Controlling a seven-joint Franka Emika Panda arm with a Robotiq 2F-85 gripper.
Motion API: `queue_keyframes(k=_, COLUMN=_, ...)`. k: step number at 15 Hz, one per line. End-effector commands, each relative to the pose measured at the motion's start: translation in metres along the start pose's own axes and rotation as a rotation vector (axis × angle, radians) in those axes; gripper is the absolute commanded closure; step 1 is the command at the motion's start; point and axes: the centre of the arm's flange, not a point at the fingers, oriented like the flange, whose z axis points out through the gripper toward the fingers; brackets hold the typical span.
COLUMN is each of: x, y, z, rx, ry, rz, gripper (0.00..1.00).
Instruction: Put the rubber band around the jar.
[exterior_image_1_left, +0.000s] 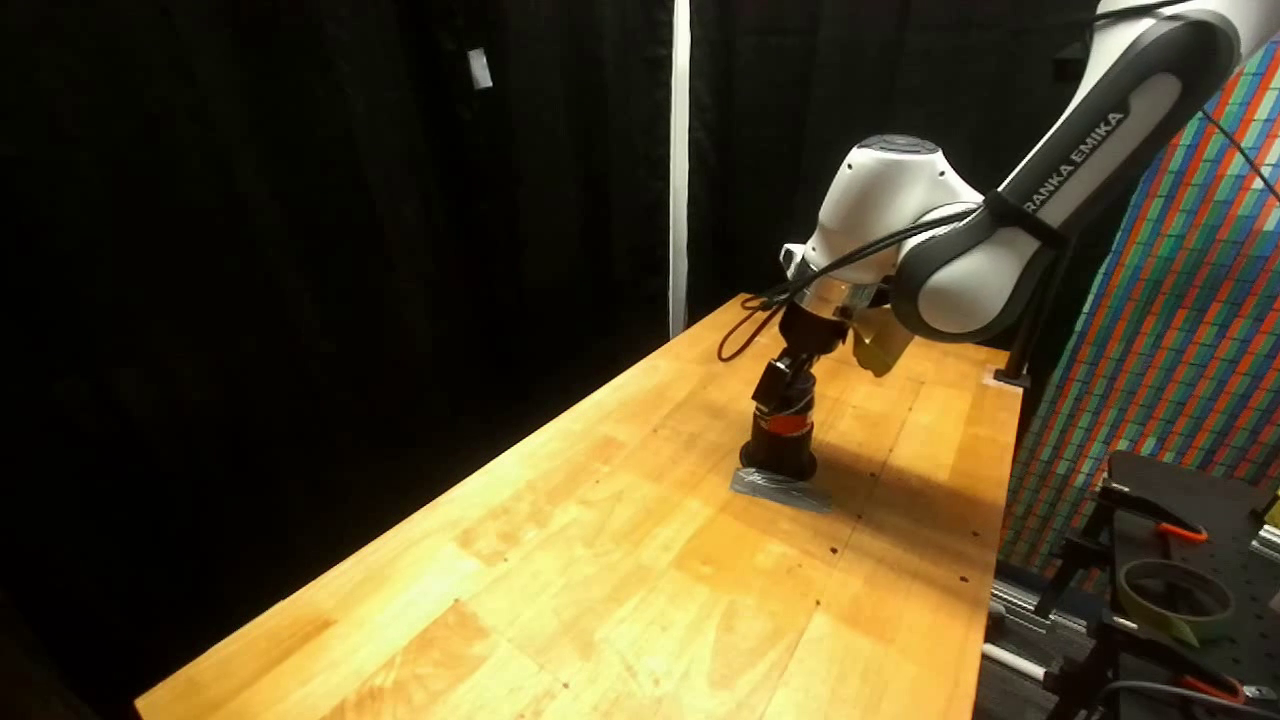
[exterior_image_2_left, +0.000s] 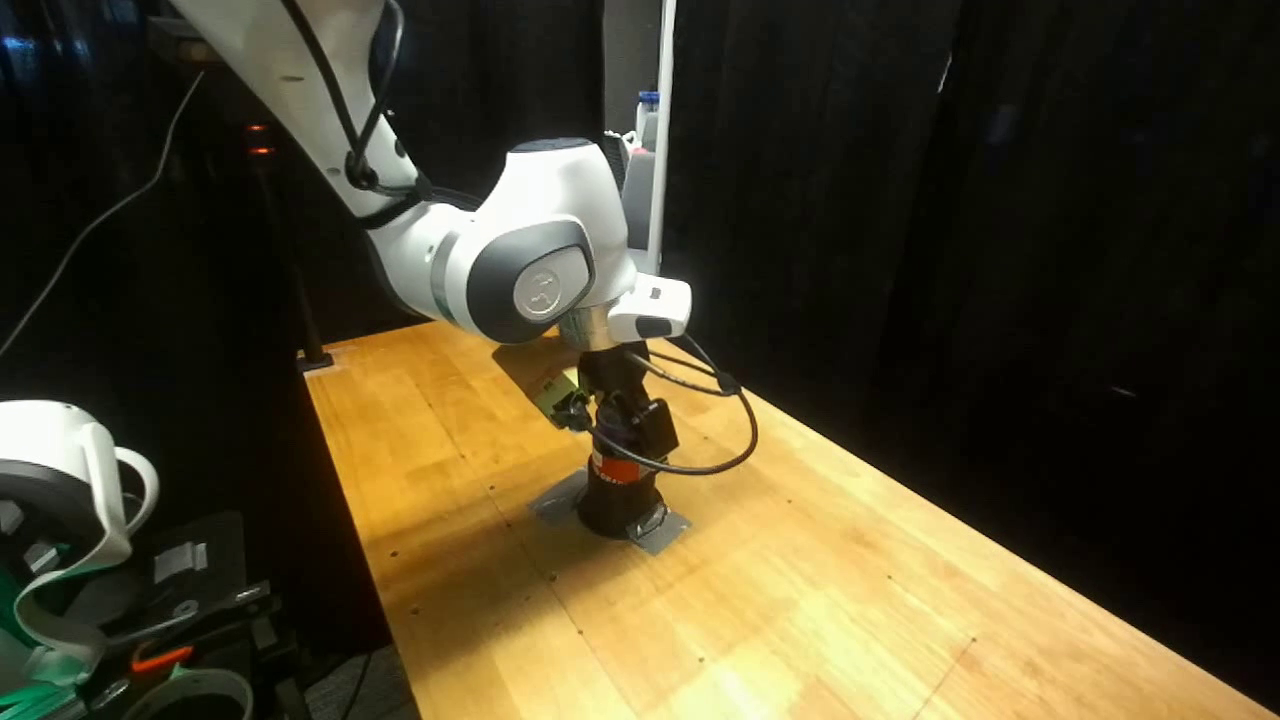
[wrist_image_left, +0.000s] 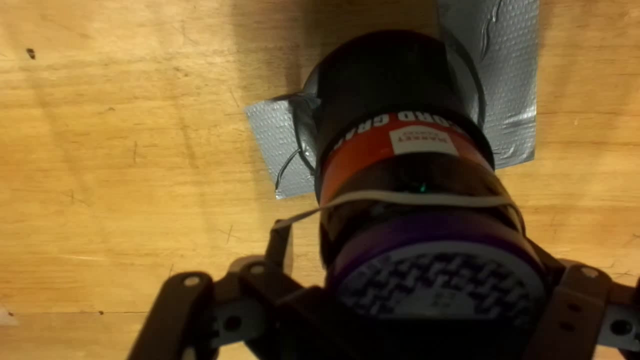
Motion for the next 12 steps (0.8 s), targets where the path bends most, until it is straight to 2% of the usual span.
queue_keyframes(k=1, x=-0.006, y=0.008, z=-0.023, rx=-0.008, ry=-0.006, rz=0.040, gripper=0.00)
queue_keyframes(k=5, x=-0.019, y=0.013, z=-0.044, rx=0.001, ry=-0.012, rz=0.060, gripper=0.00)
queue_keyframes(k=10, x=-0.036, y=0.019, z=-0.063, rx=0.023, ry=-0.075, rz=0.060, gripper=0.00)
queue_keyframes(k=11, x=-0.039, y=0.020, z=-0.066, rx=0.026, ry=-0.084, rz=0.062, gripper=0.25)
queue_keyframes(k=12, x=-0.041, y=0.022, z=-0.068, rx=0.029, ry=-0.085, rz=0.066, gripper=0.26)
